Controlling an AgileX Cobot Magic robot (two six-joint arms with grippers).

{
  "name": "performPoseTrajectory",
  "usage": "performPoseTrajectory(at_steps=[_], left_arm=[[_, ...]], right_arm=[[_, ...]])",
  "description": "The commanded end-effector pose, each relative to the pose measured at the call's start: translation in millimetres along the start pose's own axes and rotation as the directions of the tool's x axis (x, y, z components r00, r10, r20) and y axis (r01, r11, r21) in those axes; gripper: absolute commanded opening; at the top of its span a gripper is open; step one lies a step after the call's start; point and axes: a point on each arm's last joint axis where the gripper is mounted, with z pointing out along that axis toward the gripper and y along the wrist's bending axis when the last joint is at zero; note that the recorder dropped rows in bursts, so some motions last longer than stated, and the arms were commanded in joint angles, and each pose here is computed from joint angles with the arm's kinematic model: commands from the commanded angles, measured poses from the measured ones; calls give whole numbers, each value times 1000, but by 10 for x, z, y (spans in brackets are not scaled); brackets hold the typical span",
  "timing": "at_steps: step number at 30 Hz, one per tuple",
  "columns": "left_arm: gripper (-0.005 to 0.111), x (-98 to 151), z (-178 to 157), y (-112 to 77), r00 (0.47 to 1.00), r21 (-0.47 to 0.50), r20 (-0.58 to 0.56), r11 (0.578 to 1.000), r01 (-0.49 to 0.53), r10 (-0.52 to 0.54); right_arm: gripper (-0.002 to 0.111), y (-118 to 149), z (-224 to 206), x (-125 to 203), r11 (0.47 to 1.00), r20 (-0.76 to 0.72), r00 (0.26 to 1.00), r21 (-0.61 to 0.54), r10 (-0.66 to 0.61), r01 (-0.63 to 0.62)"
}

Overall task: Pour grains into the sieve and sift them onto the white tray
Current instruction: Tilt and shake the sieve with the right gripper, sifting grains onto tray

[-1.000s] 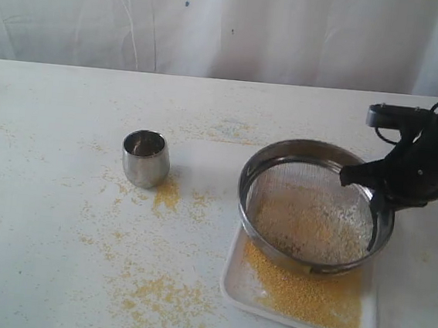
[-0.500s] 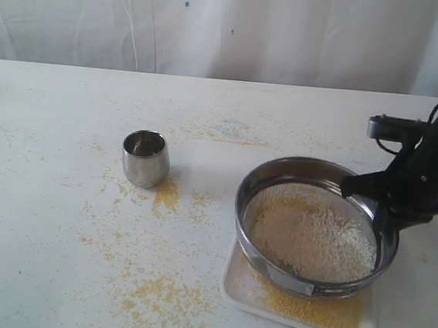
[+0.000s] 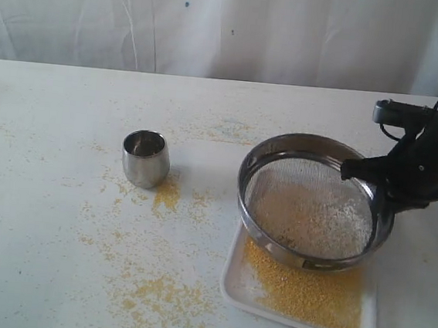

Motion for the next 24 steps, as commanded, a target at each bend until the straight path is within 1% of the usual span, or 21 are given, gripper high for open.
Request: performPoseTrajectory(at_steps=[1, 4, 5, 6, 7, 9, 10, 11, 13, 14, 15, 16, 17, 19, 20, 21, 22, 23, 24], left_arm=[[0, 10, 1, -4, 1000, 3, -1, 1000, 13, -13], [0, 10, 1, -4, 1000, 3, -1, 1000, 13, -13], [0, 10, 1, -4, 1000, 3, -1, 1000, 13, -13], [0, 10, 1, -4, 1000, 3, -1, 1000, 13, -13], [0, 10, 1, -4, 1000, 3, -1, 1000, 13, -13], [0, 10, 1, -4, 1000, 3, -1, 1000, 13, -13], [0, 10, 1, -4, 1000, 3, -1, 1000, 13, -13], [0, 10, 1, -4, 1000, 3, -1, 1000, 13, -13], [0, 10, 1, -4, 1000, 3, -1, 1000, 13, -13], [0, 10, 1, -4, 1000, 3, -1, 1000, 13, -13], [0, 10, 1, -4, 1000, 3, -1, 1000, 13, -13], [0, 10, 1, -4, 1000, 3, -1, 1000, 13, -13], [0, 10, 1, -4, 1000, 3, -1, 1000, 13, -13], [0, 10, 1, -4, 1000, 3, -1, 1000, 13, -13], [0, 10, 1, -4, 1000, 3, -1, 1000, 13, -13], [0, 10, 1, -4, 1000, 3, -1, 1000, 13, -13], [0, 10, 1, -4, 1000, 3, -1, 1000, 13, -13], [0, 10, 1, -4, 1000, 3, -1, 1000, 13, -13], [0, 10, 1, -4, 1000, 3, -1, 1000, 13, -13]], right_arm=[[0, 2, -34, 140, 1000, -118, 993, -7, 8, -8], [0, -1, -34, -70, 1000, 112, 994, -6, 8, -7], [0, 0, -39, -89, 1000, 130, 992, -6, 7, -7], [0, 4, -53, -70, 1000, 103, 995, -9, 15, -14], [0, 8, -66, 8, 1000, 18, 1000, -11, 15, -15], [0, 8, -68, 131, 1000, -104, 995, -10, 8, -9], [0, 6, -59, 141, 1000, -106, 994, -10, 9, -10], [0, 4, -56, 111, 1000, -73, 997, -9, 8, -9], [0, -1, -53, -62, 1000, 115, 993, -4, 5, -4], [0, 10, -87, -84, 1000, 120, 993, -13, 17, -15], [0, 23, -107, -27, 1000, 45, 999, -22, 17, -16], [0, 37, -142, 96, 999, -88, 996, -32, 20, -23], [0, 35, -129, 154, 999, -133, 991, -32, 21, -26], [0, 7, -58, -35, 1000, 83, 997, -12, 7, -6], [0, -2, -45, -107, 1000, 150, 989, -3, 5, -4], [0, 6, -54, -74, 1000, 102, 995, -11, 17, -16], [0, 10, -64, 84, 1000, -75, 997, -11, 8, -9], [0, 2, -31, 181, 1000, -146, 989, -9, 10, -11], [0, -4, 3, 176, 1000, -121, 993, -8, 12, -13]])
